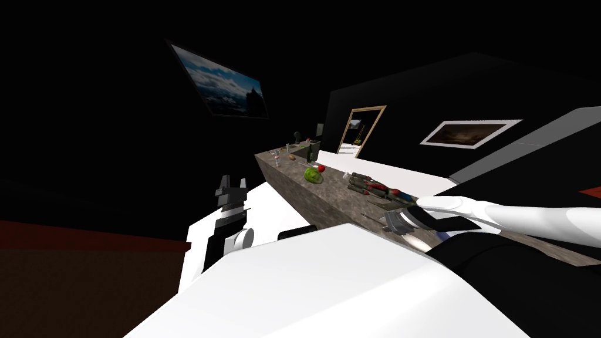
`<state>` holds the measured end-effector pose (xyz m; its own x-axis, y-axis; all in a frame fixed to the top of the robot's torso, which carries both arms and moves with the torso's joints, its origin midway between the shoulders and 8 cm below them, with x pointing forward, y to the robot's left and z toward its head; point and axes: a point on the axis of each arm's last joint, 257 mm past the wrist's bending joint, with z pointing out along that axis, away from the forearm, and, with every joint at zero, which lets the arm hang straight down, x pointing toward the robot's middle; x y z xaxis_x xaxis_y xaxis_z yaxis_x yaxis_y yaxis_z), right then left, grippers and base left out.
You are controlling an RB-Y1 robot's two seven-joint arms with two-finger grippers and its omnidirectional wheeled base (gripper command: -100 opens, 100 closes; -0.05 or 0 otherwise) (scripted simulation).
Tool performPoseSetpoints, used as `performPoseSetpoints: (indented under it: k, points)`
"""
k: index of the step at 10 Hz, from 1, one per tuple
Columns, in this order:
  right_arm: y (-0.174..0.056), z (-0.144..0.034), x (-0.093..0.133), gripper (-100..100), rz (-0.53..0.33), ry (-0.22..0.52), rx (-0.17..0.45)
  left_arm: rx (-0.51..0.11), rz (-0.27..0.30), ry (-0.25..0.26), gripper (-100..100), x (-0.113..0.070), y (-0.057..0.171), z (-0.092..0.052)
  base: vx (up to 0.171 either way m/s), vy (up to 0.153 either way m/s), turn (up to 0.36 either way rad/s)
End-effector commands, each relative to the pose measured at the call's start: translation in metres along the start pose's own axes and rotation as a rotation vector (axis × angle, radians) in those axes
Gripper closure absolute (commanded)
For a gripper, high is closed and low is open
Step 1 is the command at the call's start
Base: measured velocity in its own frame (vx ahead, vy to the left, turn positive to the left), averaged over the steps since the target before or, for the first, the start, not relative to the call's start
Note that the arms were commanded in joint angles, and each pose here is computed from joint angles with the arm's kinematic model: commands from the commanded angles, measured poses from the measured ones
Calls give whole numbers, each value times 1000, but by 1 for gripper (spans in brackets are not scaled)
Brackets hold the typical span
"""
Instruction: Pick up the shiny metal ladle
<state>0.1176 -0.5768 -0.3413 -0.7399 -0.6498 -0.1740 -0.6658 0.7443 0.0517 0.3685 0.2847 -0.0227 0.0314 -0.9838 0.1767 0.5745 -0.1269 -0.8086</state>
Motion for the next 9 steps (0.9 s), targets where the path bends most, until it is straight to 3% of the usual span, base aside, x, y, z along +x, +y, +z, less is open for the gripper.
performPoseSetpoints:
  k: [1,4,5,6,8,9]
  points:
    - [0,0,0,100,0,0,0,0,0,0,0,0,0,0,0,0,0]
    - [0,0,0,100,2,0,-1,0,0,0,0,0,0,0,0,0,0]
    - [0,0,0,0,2,0,-1,0,0,0,0,0,0,0,0,0,0]
    - [-6,-10,-9,100,-13,-1,-1,0,0,0,0,0,0,0,-8,-3,-84]
    - [-8,-12,-12,100,-17,-1,0,0,0,0,0,0,0,0,-16,-9,-68]
    - [-9,-14,-13,0,-18,-1,-1,0,0,0,0,0,0,0,0,0,0]
